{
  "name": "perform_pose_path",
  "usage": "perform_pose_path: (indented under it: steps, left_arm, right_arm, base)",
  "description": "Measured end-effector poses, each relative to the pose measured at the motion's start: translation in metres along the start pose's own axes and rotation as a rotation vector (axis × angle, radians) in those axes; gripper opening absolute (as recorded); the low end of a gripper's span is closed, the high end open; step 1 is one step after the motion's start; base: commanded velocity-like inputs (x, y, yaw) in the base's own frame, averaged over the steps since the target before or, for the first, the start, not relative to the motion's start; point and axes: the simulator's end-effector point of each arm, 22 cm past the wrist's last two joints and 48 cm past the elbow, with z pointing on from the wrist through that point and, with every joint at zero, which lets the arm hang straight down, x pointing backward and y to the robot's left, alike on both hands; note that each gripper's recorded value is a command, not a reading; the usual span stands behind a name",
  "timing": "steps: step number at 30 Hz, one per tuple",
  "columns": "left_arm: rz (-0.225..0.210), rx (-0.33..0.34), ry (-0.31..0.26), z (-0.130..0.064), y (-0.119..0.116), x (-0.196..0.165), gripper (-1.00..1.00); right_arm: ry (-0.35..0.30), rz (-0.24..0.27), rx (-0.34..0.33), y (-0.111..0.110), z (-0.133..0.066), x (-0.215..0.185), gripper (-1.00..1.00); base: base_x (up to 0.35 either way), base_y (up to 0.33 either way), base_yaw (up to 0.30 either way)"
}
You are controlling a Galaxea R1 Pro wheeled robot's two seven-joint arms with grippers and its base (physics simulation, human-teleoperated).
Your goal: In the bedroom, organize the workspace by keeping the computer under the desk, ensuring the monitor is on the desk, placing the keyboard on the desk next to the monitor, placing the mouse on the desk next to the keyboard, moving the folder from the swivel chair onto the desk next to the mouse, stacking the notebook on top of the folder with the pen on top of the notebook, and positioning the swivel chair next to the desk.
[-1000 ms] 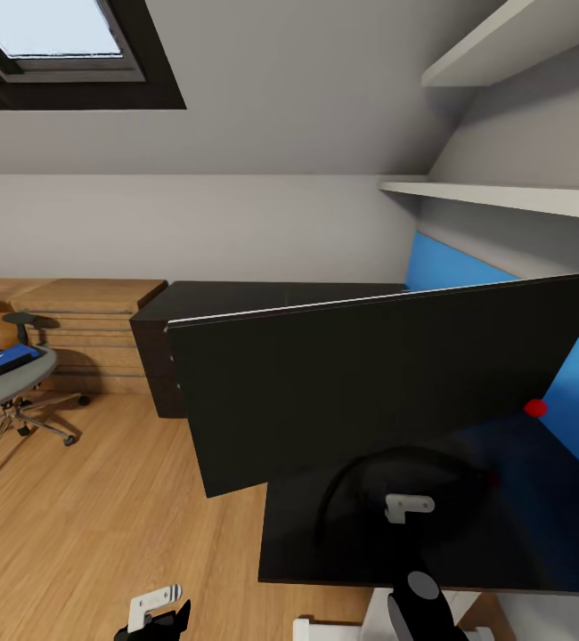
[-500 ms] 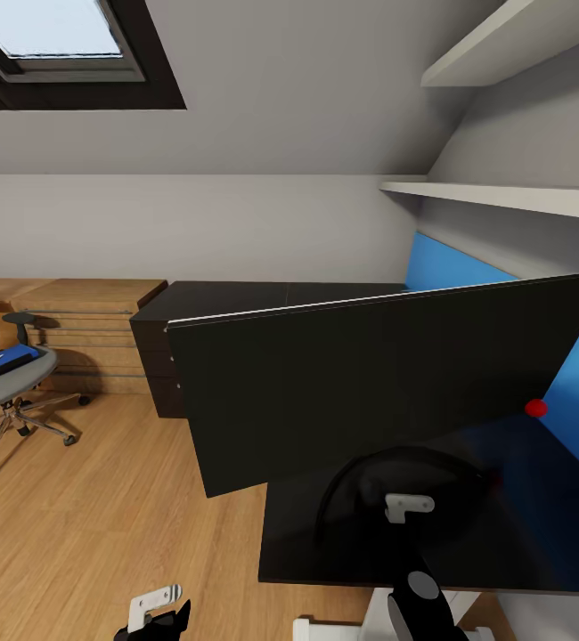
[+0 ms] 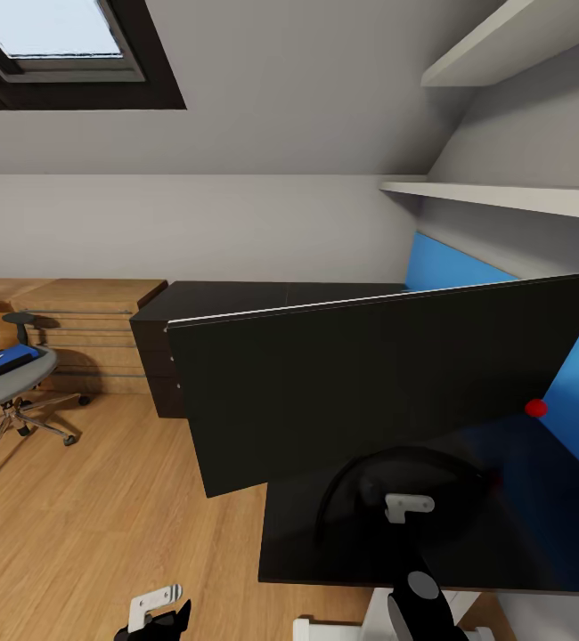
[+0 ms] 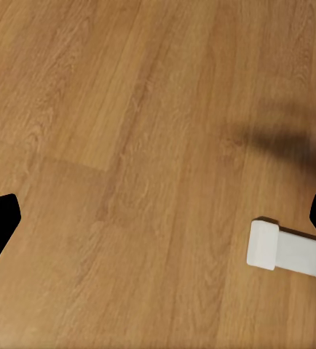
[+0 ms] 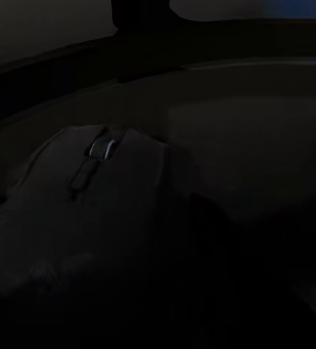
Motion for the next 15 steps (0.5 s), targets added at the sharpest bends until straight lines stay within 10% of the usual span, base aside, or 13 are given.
perform_pose_path:
  steps: [15]
  left_arm:
    - [0.0, 0.001, 0.001, -0.009, -0.003, -0.008, 1.0]
  right_arm:
    - [0.0, 0.0, 0.0, 0.0, -0.004, -0.011, -1.0]
  base:
    - [0.0, 0.0, 0.0]
